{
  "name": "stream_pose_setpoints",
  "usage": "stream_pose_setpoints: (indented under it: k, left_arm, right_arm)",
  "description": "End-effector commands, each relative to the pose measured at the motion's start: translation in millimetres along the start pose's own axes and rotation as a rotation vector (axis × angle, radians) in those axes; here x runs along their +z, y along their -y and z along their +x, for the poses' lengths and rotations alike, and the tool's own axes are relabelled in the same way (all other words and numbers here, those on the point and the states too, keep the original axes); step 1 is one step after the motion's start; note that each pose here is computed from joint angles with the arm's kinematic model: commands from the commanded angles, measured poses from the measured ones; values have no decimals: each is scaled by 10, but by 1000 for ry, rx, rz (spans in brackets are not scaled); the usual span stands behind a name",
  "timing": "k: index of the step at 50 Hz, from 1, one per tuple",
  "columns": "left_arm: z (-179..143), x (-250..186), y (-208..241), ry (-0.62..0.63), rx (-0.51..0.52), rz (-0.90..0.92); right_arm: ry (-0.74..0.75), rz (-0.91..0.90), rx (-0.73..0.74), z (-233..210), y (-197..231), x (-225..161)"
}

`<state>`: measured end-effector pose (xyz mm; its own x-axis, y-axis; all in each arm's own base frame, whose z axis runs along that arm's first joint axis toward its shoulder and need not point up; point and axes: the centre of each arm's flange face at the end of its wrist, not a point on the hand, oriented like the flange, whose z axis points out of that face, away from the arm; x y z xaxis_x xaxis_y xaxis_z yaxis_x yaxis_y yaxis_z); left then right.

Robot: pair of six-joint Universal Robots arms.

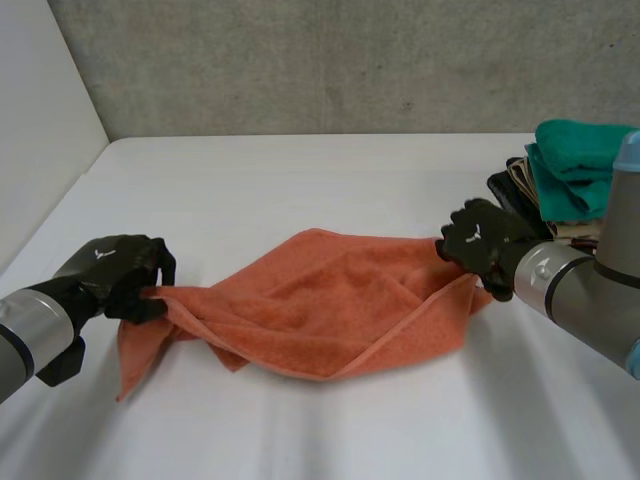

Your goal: Fold the laundry.

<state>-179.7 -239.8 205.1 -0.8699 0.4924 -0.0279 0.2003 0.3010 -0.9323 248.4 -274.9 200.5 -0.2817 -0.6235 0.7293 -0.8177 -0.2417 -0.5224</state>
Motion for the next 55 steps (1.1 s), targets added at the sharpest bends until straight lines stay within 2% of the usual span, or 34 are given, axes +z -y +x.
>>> stream_pose_setpoints:
  k: [1,8,11,14,16,20,27,32,37,40,45,48,49,51,53,55]
  left_arm:
    - [7,9,-9,-6,-3,-2]
    - [7,18,-7,-5,-3,-3]
    - [3,15,33,-3,0,6]
    - [-15,-10,110,4,0,20]
    - [-23,-78,234,12,5,45]
    - [-57,-250,519,36,13,103]
    - [-88,-687,1142,44,56,242]
    - [-125,-823,1364,51,78,292]
    - [-160,-623,1201,18,51,187]
    - [-91,-374,948,-38,98,60]
    - [-155,150,510,-52,240,-137]
    - [-216,380,497,-36,320,-138]
    - [-247,534,592,-20,366,-89]
    - [-277,669,765,6,393,-5]
    - [-363,784,1156,72,411,175]
    - [-428,800,1478,128,398,328]
  right_arm:
    - [42,23,58,-178,-324,353]
    - [69,84,192,-340,-352,552]
    - [31,113,322,-218,-268,538]
    - [-55,153,486,97,-152,404]
    - [-145,208,540,471,20,133]
    - [-244,210,490,880,184,-383]
    - [-354,139,329,1217,441,-1087]
    - [-348,49,280,1184,494,-1236]
    - [-192,-82,208,849,394,-1022]
    - [-87,-178,152,615,246,-765]
    - [-55,-212,144,420,191,-313]
    - [-154,-160,184,484,261,12]
    - [-191,-136,197,531,296,84]
    - [-326,-33,236,743,444,273]
    - [-439,68,261,948,594,353]
    - [-633,247,306,1322,834,362]
